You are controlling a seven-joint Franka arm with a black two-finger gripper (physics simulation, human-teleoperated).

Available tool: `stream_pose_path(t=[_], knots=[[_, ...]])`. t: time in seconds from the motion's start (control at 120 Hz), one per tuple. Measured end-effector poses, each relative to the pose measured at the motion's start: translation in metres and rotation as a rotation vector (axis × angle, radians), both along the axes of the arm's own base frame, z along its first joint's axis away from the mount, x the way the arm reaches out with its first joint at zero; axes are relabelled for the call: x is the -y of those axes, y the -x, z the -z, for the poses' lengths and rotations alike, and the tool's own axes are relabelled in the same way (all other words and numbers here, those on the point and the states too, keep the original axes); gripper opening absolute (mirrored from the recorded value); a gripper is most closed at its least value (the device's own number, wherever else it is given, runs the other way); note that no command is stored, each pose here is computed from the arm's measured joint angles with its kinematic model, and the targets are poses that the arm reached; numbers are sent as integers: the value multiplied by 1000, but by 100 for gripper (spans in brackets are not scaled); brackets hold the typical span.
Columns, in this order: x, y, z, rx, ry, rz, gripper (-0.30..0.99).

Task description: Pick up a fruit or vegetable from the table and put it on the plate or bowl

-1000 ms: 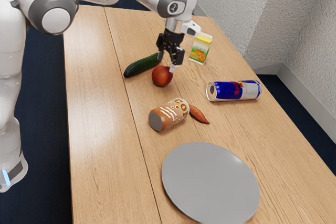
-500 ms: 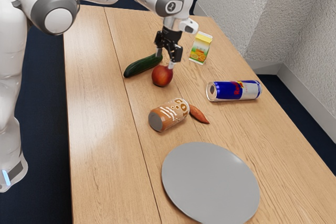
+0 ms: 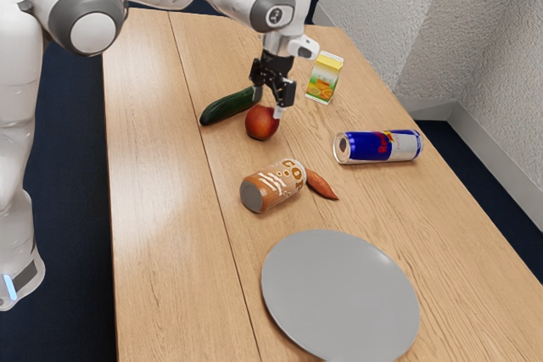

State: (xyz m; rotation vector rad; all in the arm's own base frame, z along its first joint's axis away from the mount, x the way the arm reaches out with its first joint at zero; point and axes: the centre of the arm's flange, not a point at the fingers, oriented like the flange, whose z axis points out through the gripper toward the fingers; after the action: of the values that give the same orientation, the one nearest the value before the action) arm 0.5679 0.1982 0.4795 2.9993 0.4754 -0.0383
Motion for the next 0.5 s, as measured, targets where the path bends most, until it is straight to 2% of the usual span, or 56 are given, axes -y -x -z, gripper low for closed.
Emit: stream_pose_path(t=[0.5], knots=[[-1,-1,14,3,6,-6,69]])
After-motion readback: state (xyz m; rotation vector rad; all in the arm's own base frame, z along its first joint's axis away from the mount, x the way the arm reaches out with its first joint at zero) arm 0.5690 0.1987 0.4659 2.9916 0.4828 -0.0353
